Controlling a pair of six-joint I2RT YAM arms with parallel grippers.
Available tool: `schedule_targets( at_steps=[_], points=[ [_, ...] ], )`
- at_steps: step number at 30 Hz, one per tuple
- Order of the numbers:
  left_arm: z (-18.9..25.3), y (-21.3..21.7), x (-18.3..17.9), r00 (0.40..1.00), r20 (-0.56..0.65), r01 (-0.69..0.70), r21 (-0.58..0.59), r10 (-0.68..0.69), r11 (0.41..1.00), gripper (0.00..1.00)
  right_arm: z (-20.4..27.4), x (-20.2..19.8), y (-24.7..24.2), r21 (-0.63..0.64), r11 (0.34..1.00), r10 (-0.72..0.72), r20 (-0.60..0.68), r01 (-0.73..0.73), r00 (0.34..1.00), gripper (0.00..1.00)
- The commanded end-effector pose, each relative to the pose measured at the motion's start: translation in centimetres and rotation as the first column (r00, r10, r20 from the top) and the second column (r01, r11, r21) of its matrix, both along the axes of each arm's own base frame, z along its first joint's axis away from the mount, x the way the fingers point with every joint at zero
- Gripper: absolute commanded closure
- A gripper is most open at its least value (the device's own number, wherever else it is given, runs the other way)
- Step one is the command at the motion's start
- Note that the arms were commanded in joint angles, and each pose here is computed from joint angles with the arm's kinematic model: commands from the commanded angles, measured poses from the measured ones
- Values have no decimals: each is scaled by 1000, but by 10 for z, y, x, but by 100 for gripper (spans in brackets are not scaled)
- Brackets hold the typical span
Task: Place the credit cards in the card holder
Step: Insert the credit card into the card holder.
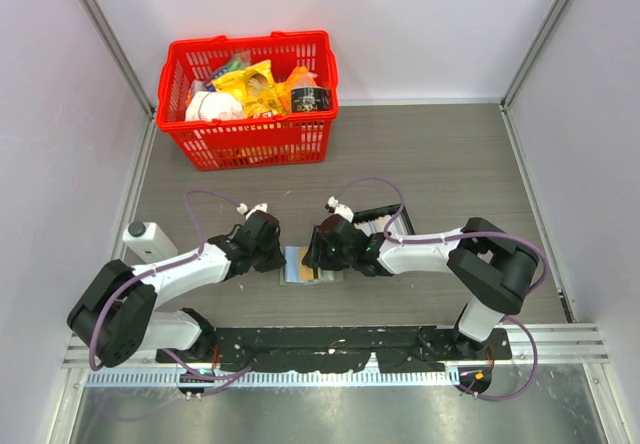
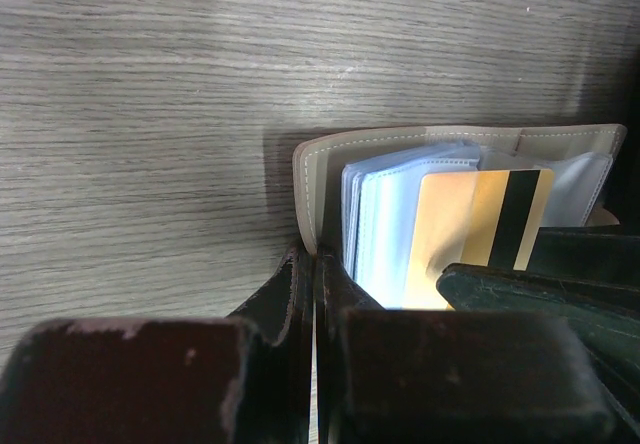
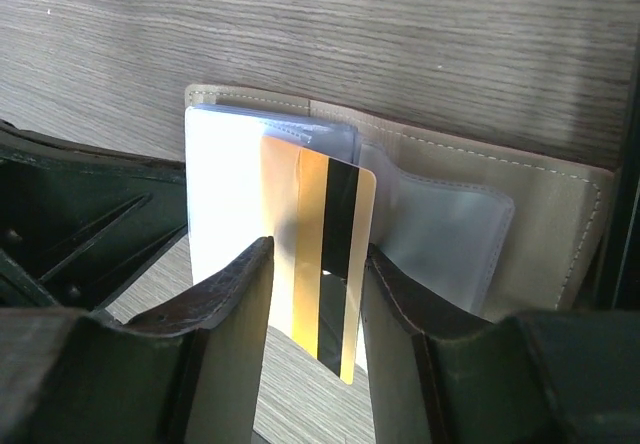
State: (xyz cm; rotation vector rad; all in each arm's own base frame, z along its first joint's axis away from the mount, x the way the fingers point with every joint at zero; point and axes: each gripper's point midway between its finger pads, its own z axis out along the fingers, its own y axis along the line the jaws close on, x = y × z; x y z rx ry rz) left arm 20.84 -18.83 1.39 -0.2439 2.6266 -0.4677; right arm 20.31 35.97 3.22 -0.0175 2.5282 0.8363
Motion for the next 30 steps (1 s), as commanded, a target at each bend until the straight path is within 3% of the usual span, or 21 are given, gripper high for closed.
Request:
schedule_targets(
  at_steps=[1, 12, 25, 30],
  points=[
    [-37, 30, -31, 992, -123, 17, 138, 0, 990, 100, 15, -5, 3, 45, 999, 20, 13, -20, 1000, 55],
    [-36, 21, -30, 992, -122, 27, 89, -16, 996, 100, 12, -19, 37, 132, 984, 129, -53, -121, 990, 54],
    [-37, 27, -32, 993, -121, 17, 115, -3, 993, 100, 4, -1, -3, -65, 998, -1, -10, 0, 1000, 54],
    [-35, 25, -31, 993, -116, 19, 102, -7, 995, 100, 4, -6, 4, -53, 998, 44, -26, -45, 999, 57]
  ],
)
